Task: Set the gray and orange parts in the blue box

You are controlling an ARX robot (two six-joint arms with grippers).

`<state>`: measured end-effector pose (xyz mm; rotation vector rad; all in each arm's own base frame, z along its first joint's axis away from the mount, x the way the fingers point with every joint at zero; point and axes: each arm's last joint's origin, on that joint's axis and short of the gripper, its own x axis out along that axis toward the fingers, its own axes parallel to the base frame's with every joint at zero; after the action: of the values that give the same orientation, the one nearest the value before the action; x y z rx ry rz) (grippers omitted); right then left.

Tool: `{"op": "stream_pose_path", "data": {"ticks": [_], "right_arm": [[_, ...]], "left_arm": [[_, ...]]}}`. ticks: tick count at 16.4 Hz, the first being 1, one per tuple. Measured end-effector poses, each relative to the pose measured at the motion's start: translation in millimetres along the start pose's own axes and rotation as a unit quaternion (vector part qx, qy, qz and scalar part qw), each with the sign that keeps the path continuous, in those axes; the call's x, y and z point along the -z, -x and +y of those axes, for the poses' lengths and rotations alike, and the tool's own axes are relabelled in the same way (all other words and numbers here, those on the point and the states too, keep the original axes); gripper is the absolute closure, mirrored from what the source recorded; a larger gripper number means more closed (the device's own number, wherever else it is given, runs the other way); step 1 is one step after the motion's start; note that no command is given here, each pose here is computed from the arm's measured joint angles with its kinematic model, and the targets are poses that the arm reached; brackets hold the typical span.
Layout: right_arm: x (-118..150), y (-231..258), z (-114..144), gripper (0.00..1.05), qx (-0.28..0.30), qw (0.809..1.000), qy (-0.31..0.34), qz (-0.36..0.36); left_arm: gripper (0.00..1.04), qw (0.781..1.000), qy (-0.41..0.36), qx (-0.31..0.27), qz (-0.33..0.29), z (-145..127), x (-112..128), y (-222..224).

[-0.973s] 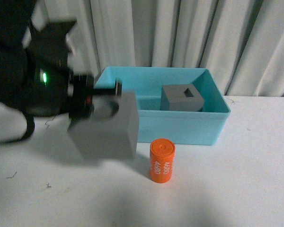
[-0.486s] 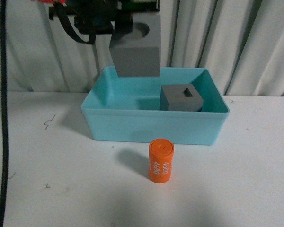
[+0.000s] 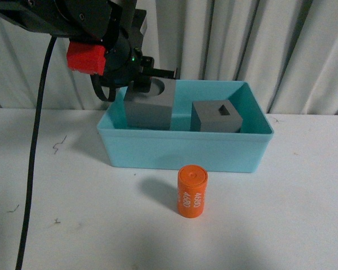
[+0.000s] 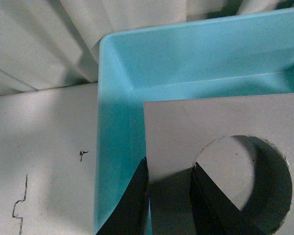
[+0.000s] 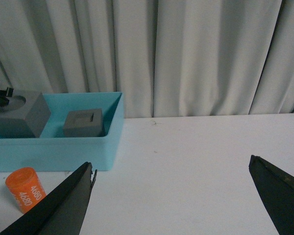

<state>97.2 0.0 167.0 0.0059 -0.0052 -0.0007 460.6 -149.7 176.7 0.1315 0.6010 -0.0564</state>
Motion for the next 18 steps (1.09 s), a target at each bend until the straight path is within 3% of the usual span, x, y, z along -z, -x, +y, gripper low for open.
{"op": "stream_pose_path", "data": {"ticks": [6,7,10,13,14,17,18], "right_arm": [[0,0,0,0.06,0.0,1.0,0.0,0.0],[0,0,0,0.06,0.0,1.0,0.0,0.0],[0,0,0,0.06,0.0,1.0,0.0,0.0],[0,0,0,0.06,0.0,1.0,0.0,0.0],[0,0,0,0.06,0.0,1.0,0.0,0.0],[0,0,0,0.06,0.0,1.0,0.0,0.0],[0,0,0,0.06,0.0,1.0,0.0,0.0]], "left_arm": [[0.86,1.0,-0.003,-0.011,0.012,3,10,-12],[0.82,1.0,-0.003,-0.011,0.011,3,10,-12],[0.49,1.0,0.001,-0.014,0.005,7,10,-13],[0.16,1.0,0.006,-0.009,0.024,13,26,-9],[0.06,0.999,0.022,0.005,0.031,17,28,6],[0.07,0.985,0.132,0.107,-0.036,38,11,104],[0.07,0.975,0.164,0.141,-0.045,50,19,152]]}}
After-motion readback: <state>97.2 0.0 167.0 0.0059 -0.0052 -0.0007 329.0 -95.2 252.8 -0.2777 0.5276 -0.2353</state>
